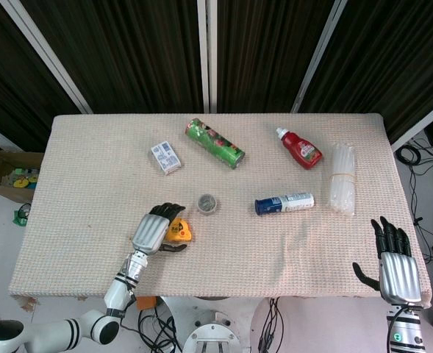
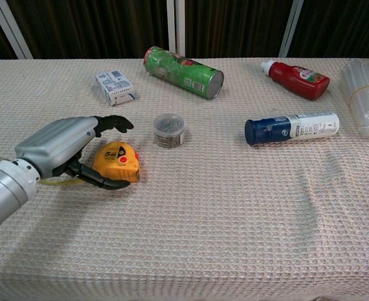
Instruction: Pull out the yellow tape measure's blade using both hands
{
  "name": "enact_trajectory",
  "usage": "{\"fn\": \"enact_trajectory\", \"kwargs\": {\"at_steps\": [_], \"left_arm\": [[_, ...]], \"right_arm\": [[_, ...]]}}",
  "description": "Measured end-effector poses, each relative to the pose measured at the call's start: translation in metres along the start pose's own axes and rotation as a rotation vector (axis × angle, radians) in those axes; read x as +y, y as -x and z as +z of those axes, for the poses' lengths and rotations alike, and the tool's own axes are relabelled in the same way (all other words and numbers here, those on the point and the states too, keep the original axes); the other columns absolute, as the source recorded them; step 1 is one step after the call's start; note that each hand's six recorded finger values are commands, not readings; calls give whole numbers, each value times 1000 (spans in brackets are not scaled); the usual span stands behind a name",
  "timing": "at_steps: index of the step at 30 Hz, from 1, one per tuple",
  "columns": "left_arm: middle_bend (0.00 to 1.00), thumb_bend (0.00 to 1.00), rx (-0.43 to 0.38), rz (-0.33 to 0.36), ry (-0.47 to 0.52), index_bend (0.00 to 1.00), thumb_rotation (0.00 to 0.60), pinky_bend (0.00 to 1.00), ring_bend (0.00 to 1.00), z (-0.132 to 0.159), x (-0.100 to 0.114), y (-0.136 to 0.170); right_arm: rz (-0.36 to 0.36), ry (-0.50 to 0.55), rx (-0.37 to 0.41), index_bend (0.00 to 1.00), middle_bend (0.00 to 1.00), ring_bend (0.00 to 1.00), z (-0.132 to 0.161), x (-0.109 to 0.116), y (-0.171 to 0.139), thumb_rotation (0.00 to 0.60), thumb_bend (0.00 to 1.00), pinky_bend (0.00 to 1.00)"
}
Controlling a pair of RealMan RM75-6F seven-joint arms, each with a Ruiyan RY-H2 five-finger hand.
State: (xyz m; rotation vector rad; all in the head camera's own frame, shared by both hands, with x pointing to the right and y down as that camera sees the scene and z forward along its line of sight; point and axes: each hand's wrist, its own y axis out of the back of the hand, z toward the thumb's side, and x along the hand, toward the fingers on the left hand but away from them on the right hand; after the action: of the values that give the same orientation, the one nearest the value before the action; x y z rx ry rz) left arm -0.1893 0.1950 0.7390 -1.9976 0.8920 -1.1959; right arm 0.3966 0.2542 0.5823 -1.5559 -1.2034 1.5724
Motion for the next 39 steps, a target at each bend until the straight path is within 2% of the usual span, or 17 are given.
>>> {"fn": "enact_trajectory", "kwargs": {"at_steps": [10,21,39], "left_arm": [[214,96,3,-6,10,206,439,235,168,0,-1,1],[236,215,-6,-31,29,233,455,274,198,-2,-2,0],[269,232,-18,-71,56,272,495,307,233,-7,2,7]], "right_arm": [[-2,6,-1,0,0,0,-1,-2,-3,600,188,0],[-9,17,-13,0,0,0,-5,-2,-8,600,209,0],[-19,16,-13,0,0,0,-4,-1,-8,600,213,0]]}}
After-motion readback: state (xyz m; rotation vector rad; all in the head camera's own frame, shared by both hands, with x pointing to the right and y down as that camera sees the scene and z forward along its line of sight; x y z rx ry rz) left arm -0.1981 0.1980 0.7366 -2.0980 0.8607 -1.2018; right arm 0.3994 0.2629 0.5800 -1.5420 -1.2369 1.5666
